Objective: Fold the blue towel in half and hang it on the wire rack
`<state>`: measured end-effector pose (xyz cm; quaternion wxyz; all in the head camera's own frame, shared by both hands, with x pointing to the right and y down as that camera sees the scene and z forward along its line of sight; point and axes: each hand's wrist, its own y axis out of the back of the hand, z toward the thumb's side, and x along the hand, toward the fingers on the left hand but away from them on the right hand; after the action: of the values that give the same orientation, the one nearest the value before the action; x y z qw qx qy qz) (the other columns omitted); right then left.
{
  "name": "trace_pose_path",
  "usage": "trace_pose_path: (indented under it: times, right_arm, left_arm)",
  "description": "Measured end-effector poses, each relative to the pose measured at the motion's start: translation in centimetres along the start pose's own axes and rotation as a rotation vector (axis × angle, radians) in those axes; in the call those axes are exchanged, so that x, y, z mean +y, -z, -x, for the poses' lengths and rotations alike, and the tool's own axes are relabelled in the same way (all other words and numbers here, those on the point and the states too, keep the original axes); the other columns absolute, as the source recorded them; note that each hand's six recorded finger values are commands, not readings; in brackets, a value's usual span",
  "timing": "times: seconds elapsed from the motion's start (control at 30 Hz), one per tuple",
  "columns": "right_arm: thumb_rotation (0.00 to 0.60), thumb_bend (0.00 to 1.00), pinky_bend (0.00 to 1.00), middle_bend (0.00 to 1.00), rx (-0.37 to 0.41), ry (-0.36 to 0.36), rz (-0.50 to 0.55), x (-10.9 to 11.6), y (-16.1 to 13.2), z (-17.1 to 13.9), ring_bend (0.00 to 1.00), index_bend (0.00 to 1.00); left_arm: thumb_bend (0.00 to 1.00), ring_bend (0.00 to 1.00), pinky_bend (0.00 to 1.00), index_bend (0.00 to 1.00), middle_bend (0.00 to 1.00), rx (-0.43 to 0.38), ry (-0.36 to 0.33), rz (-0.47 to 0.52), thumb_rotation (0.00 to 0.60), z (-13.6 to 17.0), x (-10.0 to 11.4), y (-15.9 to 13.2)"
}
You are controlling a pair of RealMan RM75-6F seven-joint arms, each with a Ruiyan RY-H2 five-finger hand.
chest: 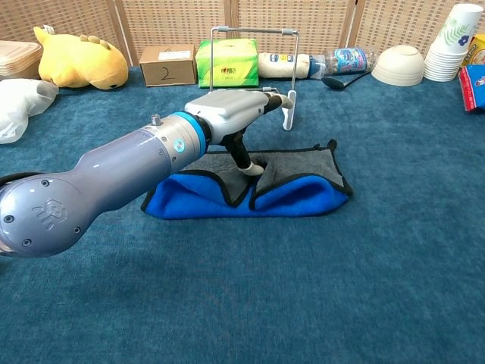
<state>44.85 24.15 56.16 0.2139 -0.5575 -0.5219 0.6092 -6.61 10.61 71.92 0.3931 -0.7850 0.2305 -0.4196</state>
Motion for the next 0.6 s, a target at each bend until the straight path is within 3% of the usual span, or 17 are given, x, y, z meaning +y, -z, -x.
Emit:
trace_pose_path:
  times: [0.13,0.4,0.6]
  right_arm:
    - [0.600,0.33,0.00,0.03,0.005,0.000,-0.002,0.0,-0.2,0.1,0.00,0.12]
    - [0.600,0.33,0.00,0.03,0.025,-0.012,-0.003,-0.4,-1.0,0.4,0.00,0.12]
    - [0.600,0.33,0.00,0.03,0.040,-0.024,-0.005,-0.8,-1.6,0.7,0.00,0.12]
  left_arm:
    - [0.30,0.00,0.00,0.02,0.02,-0.011,-0.016,0.060,0.600,0.4,0.7,-0.4]
    - [0.30,0.00,0.00,0.18,0.07,-0.060,-0.038,0.236,0.600,2.6,3.1,-0.9]
    - [0.30,0.00,0.00,0.24,0.08,-0.071,-0.051,0.256,0.600,5.2,4.3,0.5]
